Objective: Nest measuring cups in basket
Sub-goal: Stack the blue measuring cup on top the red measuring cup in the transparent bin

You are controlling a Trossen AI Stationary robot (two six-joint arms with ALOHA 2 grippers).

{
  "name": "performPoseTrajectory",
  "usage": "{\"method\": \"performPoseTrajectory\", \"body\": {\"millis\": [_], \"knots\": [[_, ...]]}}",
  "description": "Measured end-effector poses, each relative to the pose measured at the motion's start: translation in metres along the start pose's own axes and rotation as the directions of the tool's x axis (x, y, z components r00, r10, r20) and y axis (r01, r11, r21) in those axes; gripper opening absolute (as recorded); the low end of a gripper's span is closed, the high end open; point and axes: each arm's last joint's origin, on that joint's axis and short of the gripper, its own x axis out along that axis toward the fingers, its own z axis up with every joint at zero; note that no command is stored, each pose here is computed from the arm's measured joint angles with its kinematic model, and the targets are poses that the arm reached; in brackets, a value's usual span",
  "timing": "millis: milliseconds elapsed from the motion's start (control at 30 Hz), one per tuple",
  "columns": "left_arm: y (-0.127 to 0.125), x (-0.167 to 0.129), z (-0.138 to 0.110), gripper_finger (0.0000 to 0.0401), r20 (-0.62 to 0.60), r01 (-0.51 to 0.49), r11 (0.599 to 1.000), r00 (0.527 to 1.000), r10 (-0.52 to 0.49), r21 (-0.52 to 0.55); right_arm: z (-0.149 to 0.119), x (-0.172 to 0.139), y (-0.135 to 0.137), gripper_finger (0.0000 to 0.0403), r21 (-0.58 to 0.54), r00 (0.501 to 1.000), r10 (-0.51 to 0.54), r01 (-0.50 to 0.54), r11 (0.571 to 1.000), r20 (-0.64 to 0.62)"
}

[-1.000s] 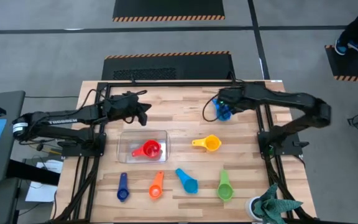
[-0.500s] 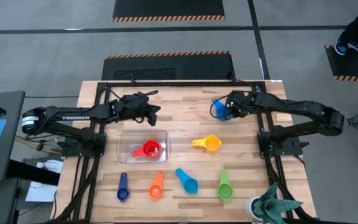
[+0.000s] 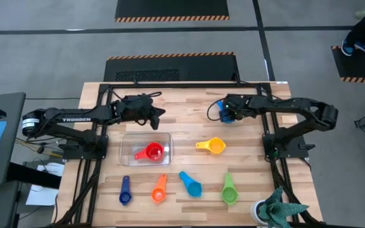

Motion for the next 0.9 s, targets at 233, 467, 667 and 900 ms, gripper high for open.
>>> {"method": "performPoseTrajectory", "body": {"millis": [233, 467, 667, 900], "knots": [[0.0, 0.0, 0.0, 0.0, -0.002, 0.0, 0.999, 1.0, 0.0, 0.037, 0.008, -0.021, -0.001, 0.0179, -0.018, 0.995, 0.049, -0.048, 0.999, 0.086], [0.0, 0.0, 0.0, 0.0, -0.006, -0.002, 0.999, 1.0, 0.002, 0.038, 0.002, -0.017, -0.007, 0.0196, 0.029, 0.998, -0.048, 0.047, 0.998, 0.049], [0.0, 0.0, 0.0, 0.0, -0.006, -0.002, 0.999, 1.0, 0.003, 0.038, 0.0, -0.001, -0.004, 0.0201, 0.059, 0.995, -0.102, 0.102, 0.993, -0.001], [0.0, 0.0, 0.0, 0.0, -0.005, -0.002, 0.999, 1.0, 0.002, 0.038, -0.003, 0.026, 0.004, 0.0194, 0.063, 0.989, -0.146, 0.148, 0.987, -0.039]]}}
